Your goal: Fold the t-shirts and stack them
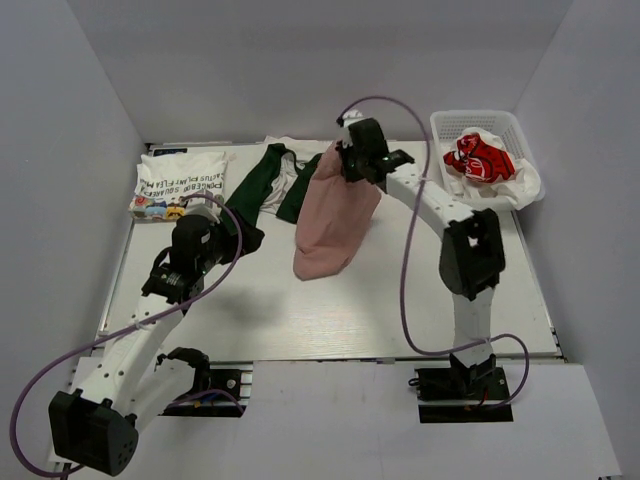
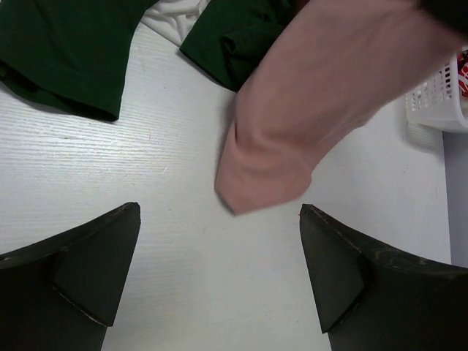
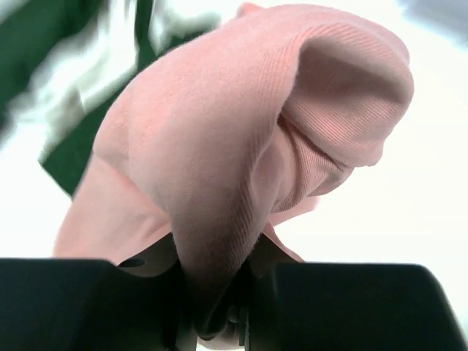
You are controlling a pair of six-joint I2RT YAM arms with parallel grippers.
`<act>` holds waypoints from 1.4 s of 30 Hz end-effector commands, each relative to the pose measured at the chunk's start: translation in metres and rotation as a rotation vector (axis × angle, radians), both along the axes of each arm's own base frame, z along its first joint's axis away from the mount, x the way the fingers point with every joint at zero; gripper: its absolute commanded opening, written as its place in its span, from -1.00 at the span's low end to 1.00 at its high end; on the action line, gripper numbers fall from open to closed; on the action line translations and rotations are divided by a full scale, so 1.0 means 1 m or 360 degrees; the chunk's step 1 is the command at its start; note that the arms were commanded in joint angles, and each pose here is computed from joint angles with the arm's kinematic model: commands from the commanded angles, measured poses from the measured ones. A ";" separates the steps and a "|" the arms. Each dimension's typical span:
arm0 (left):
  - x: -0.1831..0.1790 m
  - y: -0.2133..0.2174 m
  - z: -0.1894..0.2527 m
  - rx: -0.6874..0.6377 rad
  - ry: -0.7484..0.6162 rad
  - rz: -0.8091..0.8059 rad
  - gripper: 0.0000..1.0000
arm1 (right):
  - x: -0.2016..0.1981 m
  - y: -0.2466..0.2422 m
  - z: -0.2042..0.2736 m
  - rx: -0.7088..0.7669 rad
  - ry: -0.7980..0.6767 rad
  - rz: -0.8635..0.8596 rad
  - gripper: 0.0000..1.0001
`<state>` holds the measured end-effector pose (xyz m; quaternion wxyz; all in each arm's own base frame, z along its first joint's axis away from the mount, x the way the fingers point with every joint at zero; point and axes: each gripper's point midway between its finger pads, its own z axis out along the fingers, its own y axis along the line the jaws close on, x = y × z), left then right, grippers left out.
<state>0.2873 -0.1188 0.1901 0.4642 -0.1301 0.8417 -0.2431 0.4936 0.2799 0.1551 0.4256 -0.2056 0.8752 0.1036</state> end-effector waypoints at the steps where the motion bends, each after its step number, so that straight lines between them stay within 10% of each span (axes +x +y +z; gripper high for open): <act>1: 0.001 -0.003 0.003 -0.0018 -0.0010 -0.0016 1.00 | 0.010 -0.062 0.183 0.0143 -0.0625 -0.0386 -0.98; 10: 0.021 -0.010 0.001 0.0000 0.0048 -0.0015 1.00 | -0.004 -0.214 0.370 0.0076 -0.1360 -0.1157 -1.00; 17: 0.036 -0.006 -0.001 0.0058 0.0080 0.0040 1.00 | -0.006 -0.338 0.412 -0.0175 -0.1673 -0.1725 -1.00; 22: 0.049 -0.010 -0.004 0.0063 0.0094 0.0040 1.00 | 0.042 -0.364 0.343 -0.0326 -0.1448 -0.1655 -1.00; 30: 0.094 -0.007 0.005 0.0158 0.0173 0.0138 1.00 | 0.083 -0.380 0.086 -0.0248 -0.0512 -0.1554 -1.00; 36: 0.132 0.010 -0.003 0.0372 0.0288 0.0318 1.00 | 0.087 -0.364 0.073 -0.0198 -0.0307 -0.1445 0.77; 42: 0.202 0.001 -0.020 0.0587 0.0246 0.0234 1.00 | 0.050 -0.289 0.160 -0.0103 -0.0594 -0.1069 0.81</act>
